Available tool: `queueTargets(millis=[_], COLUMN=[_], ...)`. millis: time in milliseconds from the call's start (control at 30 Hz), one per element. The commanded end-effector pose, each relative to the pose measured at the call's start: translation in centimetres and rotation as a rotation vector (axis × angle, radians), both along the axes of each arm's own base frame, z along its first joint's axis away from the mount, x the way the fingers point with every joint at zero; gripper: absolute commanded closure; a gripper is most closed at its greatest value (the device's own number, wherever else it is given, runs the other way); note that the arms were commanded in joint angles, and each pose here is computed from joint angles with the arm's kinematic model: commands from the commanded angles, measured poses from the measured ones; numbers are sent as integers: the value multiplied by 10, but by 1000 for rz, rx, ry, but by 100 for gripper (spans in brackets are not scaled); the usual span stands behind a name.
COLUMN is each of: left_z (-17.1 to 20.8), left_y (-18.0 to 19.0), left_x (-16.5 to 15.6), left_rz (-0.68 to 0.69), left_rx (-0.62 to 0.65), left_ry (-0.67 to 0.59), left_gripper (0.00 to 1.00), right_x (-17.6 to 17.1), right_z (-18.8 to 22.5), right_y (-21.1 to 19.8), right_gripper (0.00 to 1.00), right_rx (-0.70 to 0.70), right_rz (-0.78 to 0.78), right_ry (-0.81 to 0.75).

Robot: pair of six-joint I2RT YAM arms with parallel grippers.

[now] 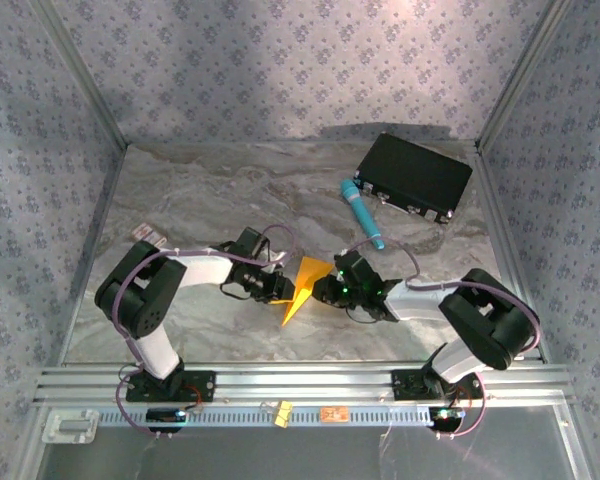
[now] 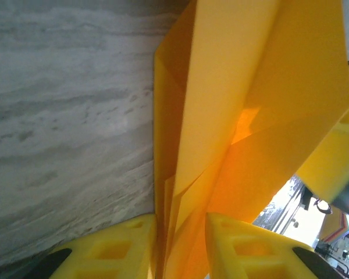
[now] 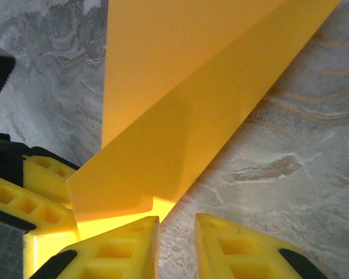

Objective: Fold a paper plane with a square sheet of paper (pick it up from the middle)
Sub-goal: Turn over the paper at the center of the table.

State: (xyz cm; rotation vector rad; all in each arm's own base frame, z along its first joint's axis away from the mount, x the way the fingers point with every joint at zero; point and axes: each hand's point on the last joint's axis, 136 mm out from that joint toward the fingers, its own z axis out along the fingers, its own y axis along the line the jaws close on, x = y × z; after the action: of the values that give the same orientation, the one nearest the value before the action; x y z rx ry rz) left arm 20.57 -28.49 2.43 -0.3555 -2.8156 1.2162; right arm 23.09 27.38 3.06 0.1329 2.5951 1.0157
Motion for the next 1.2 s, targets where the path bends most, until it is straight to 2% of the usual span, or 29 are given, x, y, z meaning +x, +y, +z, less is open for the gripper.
queueTargets(millis=[0,433,700,833,1000,1167], left_z=[4,8,14,18,22,32], left_y=[-10,-20,-21,-10,26,53], left_x=[-2,-6,-5,4,21,29], left_rz=[-38,-64,-59,-11,131,208], left_rx=[-32,-77,-72,43,303,472], left_ry=[3,3,-23,-128,-299,-414], left_gripper=[73,78,89,97,100,100], right_x=[-8,-10,-9,-6,-2,2], right_z=[-6,-12,-10,-2,4,9], right_y=[4,1,-3,-13,-28,-27], right_gripper=[77,77,77,77,76,75], right_rx=[10,8,14,0,-54,-55], right_rz=[35,24,8,-31,-78,-82], right_ry=[25,35,24,-5,-30,-45])
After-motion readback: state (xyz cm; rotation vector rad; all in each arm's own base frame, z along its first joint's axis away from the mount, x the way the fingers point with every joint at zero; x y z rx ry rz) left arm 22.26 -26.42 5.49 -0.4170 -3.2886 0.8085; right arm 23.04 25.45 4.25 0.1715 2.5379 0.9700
